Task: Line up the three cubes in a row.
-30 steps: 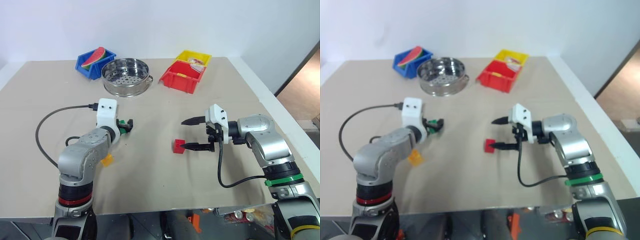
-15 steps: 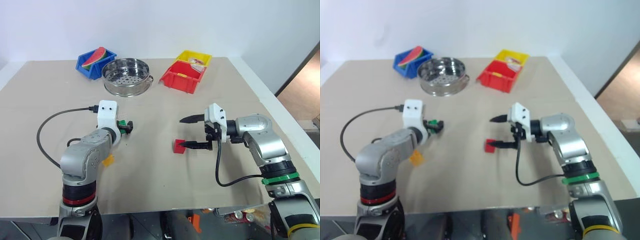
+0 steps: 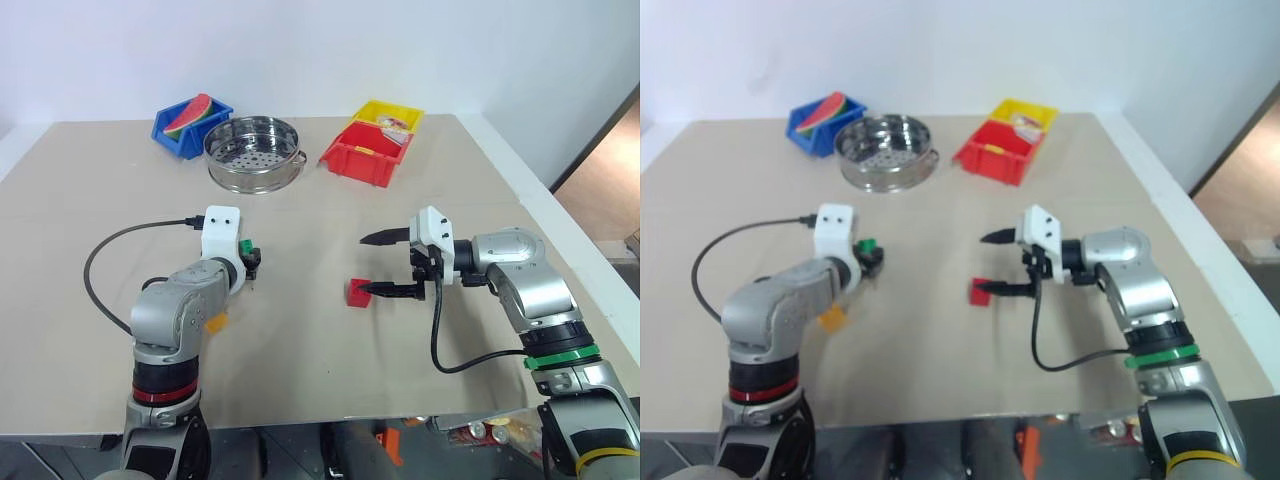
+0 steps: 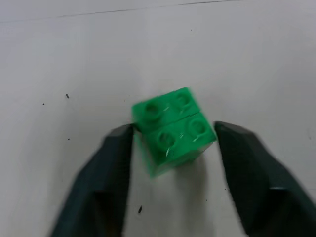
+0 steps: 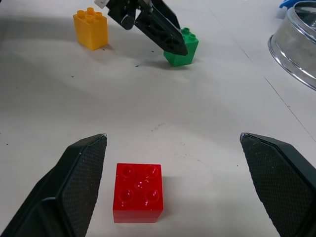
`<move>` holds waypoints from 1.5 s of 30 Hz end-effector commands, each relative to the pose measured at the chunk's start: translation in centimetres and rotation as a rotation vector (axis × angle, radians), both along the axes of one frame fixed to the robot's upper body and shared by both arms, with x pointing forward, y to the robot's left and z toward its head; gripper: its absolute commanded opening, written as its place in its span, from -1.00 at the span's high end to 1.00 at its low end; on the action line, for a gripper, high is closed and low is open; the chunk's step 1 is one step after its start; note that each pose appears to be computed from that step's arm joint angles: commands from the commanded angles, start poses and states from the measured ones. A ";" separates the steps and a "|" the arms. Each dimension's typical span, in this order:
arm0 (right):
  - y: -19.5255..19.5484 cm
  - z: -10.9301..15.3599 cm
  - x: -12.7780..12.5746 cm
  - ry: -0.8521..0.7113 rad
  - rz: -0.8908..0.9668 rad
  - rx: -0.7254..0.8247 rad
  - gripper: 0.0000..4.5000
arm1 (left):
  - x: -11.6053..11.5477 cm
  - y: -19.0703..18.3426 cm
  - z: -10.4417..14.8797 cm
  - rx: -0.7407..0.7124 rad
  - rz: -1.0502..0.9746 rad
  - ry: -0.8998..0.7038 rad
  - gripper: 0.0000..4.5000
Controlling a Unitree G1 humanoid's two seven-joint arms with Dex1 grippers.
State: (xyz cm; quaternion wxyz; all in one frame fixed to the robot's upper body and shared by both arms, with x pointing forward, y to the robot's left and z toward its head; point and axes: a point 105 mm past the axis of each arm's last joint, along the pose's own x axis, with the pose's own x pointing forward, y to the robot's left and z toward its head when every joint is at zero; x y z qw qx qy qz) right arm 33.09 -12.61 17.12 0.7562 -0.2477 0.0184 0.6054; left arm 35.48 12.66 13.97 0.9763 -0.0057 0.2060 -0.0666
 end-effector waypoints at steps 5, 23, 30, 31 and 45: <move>-0.6 1.1 0.0 -0.058 -0.015 0.003 -1.00 | 0.5 0.1 1.3 -0.007 -0.004 -0.040 0.27; -0.3 2.9 -0.9 -0.020 0.027 0.037 -1.00 | -0.2 -1.6 4.9 0.128 -0.553 -0.238 0.27; -0.4 3.3 -1.3 -0.014 0.025 0.042 -1.00 | -3.2 -2.2 4.7 0.187 -0.975 -0.237 0.27; -0.3 3.4 -1.3 -0.011 0.024 0.047 -1.00 | -3.5 -2.3 4.5 0.193 -1.024 -0.233 0.27; -0.4 2.2 -2.5 0.066 0.043 0.049 -1.00 | -3.7 -4.4 2.5 0.260 -1.342 -0.268 0.27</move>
